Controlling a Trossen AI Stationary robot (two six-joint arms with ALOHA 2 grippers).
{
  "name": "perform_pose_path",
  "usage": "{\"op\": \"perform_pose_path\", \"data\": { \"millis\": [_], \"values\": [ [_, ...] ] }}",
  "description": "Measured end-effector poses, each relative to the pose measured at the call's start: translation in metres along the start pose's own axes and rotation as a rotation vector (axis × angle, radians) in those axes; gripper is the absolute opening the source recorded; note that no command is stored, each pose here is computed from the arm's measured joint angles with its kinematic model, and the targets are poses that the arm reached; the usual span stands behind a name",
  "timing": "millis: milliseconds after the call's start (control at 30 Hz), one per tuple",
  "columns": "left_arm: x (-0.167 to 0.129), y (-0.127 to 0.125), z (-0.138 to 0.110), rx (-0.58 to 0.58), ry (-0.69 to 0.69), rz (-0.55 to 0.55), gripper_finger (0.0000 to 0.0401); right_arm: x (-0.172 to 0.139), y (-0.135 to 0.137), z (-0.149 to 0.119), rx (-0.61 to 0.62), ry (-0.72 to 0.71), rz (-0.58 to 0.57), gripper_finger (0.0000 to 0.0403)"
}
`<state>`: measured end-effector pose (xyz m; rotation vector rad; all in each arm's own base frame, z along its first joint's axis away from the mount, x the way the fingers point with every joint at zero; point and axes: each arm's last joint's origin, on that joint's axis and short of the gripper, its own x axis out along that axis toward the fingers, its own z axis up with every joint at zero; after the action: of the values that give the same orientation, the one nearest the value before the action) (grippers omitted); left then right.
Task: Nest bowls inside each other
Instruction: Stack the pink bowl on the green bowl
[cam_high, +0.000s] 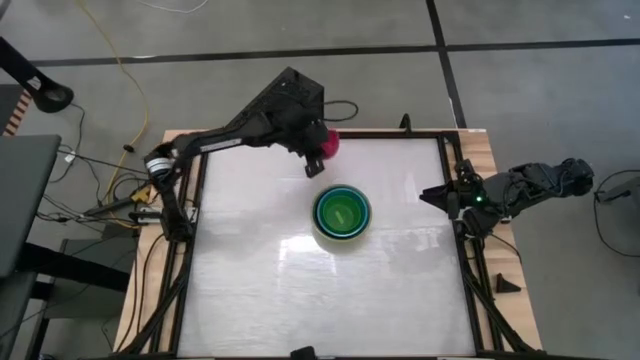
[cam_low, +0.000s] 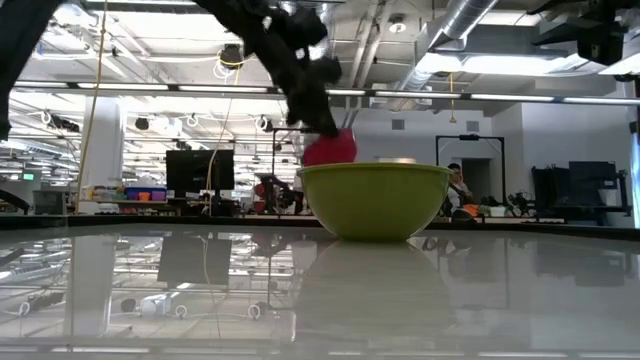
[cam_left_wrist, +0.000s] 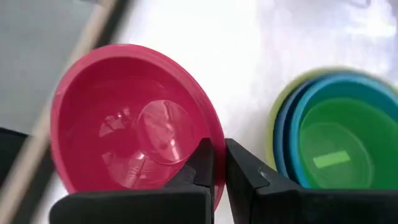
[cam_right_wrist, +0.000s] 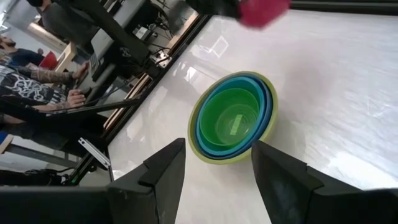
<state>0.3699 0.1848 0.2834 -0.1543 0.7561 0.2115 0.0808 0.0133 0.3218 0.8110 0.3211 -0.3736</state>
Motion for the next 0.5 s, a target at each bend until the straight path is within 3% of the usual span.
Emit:
{"op": "perform_pose_path", "data": {
  "millis": [133, 233, 500],
  "values": [
    [-0.039, -0.01, 0.012, 0.04, -0.058, 0.097, 0.0001, 0.001, 0.001, 0.0, -0.01, 0.002, -0.005, 0.0217],
    [-0.05, -0.023, 0.014, 0.049, -0.07, 0.093, 0.0, 0.001, 0.001, 0.0, -0.019, 0.0, -0.009, 0.0217],
    [-0.046, -0.098, 0.019, 0.096, -0.098, -0.172, 0.0, 0.001, 0.0, 0.0, -0.022, -0.017, -0.021, 0.0217]
  ]
}}
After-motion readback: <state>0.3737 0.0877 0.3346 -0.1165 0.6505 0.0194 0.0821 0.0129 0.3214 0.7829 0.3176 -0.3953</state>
